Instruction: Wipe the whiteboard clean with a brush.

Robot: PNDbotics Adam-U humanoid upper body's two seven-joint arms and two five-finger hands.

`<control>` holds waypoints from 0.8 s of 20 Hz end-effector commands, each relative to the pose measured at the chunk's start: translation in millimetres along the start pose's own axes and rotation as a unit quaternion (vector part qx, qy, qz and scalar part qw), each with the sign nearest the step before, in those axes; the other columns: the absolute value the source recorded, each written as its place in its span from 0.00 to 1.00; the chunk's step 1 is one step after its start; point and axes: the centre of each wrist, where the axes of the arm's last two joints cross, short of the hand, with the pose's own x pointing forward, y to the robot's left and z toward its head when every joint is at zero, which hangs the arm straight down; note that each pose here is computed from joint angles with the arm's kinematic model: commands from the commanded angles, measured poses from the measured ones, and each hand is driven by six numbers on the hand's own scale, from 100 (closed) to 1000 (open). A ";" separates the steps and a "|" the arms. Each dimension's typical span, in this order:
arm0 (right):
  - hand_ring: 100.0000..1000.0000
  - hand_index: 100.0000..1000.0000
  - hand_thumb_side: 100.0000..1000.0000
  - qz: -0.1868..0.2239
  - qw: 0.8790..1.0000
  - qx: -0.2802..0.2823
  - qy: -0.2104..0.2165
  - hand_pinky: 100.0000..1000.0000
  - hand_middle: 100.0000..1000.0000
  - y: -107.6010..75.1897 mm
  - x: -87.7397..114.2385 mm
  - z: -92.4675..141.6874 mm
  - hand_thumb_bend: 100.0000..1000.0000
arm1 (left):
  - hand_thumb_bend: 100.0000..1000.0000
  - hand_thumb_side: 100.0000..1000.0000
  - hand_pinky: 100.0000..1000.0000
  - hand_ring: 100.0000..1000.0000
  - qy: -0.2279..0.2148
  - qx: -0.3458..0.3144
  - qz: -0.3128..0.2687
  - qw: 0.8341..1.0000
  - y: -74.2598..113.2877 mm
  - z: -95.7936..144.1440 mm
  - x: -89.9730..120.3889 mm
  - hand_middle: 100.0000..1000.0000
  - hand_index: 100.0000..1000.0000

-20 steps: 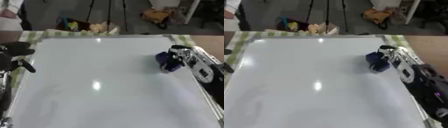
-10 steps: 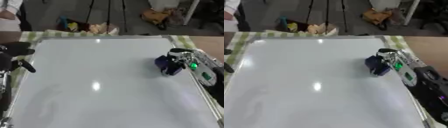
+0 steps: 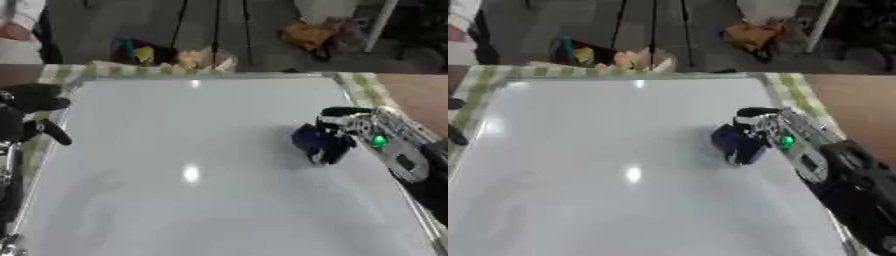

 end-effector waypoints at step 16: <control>0.66 0.49 0.38 0.043 0.996 -0.005 -0.084 0.49 0.47 -6.5 45.7 69.7 0.00 | 0.00 0.92 0.33 0.66 -0.019 -0.007 -0.001 1.000 0.4 -5.4 6.7 0.65 0.62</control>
